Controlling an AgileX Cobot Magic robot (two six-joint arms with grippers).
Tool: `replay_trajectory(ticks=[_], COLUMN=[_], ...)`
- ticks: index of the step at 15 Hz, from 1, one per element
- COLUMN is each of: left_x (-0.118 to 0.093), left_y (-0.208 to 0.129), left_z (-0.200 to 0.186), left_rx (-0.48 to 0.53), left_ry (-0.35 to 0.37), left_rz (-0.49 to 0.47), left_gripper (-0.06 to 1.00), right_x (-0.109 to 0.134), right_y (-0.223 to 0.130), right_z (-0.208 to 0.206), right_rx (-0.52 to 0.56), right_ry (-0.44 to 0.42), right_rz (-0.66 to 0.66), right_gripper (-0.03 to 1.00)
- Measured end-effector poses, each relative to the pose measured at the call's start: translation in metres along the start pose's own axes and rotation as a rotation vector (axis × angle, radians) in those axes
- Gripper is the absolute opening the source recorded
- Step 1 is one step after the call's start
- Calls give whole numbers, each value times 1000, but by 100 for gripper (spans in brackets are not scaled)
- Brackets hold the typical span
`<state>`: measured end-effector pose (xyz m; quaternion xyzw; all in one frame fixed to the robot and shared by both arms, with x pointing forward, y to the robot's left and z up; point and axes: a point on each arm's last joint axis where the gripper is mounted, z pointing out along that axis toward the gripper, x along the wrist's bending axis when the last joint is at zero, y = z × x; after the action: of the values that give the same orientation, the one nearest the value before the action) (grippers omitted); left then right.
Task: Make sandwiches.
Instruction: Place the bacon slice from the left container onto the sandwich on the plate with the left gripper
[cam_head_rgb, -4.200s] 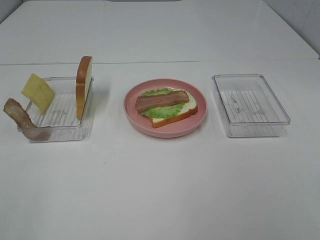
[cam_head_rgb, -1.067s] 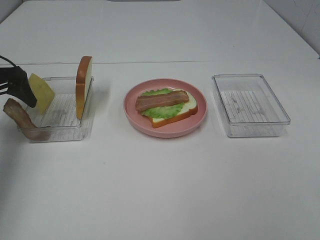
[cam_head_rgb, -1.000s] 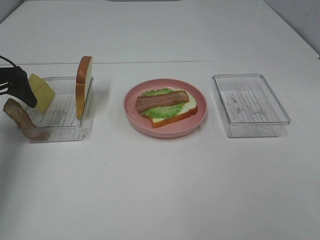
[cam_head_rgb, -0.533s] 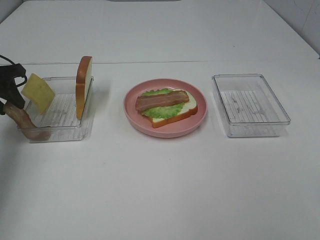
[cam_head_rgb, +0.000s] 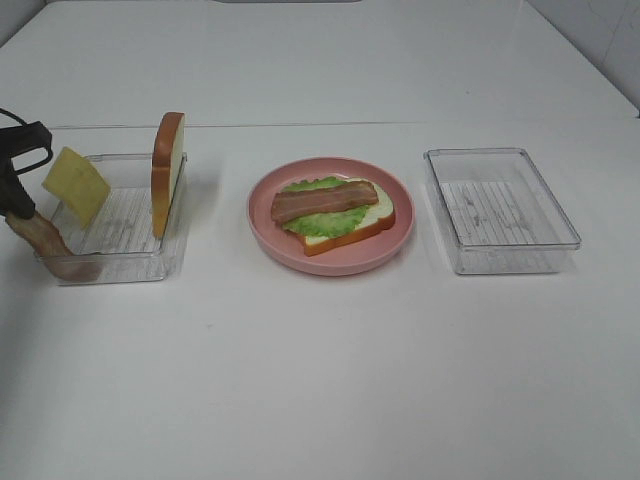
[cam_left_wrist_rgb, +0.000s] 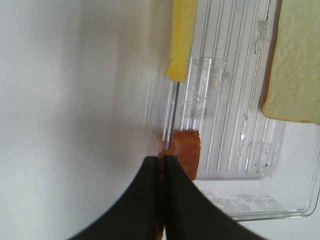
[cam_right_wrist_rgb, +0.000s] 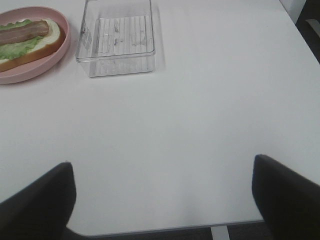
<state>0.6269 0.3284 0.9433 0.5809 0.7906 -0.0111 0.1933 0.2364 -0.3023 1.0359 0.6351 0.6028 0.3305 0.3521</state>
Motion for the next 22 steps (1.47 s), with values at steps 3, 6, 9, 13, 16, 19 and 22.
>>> replay_trajectory(ticks=[3,6,9,13,16,19,22], left_x=[-1,-7,-16,-33,-62,-132,-171], left_y=[1,2,2,-3,5,4,2], left_z=[-1,-14,-35,-78,-116,-142,-143], left_rx=[2,11,-10,-79,-107,-176,-180], left_ry=[-4,-26,-60,-139,-202,-297,-358], left_rz=[-33,-34,-30,-31,39,162,200], left_gripper=[0,0,0,0,0,0,0], right_x=[0,0,0,0,0,0,0], right_y=[0,0,0,0,0,0,0], right_z=[0,0,0,0,0,0,0], right_rx=[0,0,0,0,0,0,0], right_ry=[0,0,0,1,1,1,1], right_rz=[0,0,0,0,0,0,0], right_gripper=[92,92,92,92,92,92,92])
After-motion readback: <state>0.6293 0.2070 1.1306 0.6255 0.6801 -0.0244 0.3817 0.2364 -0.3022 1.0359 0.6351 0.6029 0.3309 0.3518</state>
